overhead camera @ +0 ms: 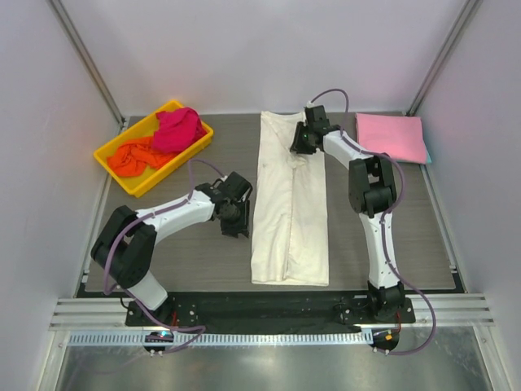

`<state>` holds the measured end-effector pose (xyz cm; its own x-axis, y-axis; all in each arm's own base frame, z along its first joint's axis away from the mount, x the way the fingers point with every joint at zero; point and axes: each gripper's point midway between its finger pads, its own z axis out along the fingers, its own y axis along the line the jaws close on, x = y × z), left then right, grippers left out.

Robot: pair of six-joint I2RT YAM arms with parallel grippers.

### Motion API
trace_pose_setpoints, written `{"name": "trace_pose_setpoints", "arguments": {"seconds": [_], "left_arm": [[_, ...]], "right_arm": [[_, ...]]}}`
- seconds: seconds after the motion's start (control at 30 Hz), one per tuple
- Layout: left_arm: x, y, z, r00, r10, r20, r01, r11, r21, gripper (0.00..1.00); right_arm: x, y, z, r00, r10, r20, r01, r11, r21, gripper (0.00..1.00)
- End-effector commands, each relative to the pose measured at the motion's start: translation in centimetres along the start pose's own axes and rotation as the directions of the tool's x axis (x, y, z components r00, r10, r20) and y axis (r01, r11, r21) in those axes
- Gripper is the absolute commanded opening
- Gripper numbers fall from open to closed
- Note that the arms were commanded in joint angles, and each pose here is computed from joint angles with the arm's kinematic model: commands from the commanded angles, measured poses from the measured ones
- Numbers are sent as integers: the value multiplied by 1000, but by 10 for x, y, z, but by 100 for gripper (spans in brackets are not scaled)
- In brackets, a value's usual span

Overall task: Fold and stack the t-shirts
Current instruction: Fold the tshirt

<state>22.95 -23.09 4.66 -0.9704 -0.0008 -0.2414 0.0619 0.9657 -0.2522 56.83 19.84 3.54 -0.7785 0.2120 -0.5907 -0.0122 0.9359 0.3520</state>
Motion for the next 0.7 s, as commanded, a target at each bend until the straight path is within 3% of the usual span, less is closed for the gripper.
{"name": "trace_pose_setpoints", "arguments": {"seconds": [0.0,0.37,0.57,0.67], "left_arm": [[-9,-23,-16,999,8,34,-12,993,113,39],[2,-70,-33,997,47,58,-64,943,327,37],[19,-73,-20,996,73,41,-82,951,299,36],[30,-68,-8,997,77,12,-77,961,265,36]], "right_arm": [[9,-3,6,999,-40,-35,41,999,33,36],[4,0,-58,997,-69,-30,71,996,56,40],[5,-4,-69,998,-61,-17,62,995,80,39],[11,-7,-68,998,-57,-28,59,994,88,33]]}}
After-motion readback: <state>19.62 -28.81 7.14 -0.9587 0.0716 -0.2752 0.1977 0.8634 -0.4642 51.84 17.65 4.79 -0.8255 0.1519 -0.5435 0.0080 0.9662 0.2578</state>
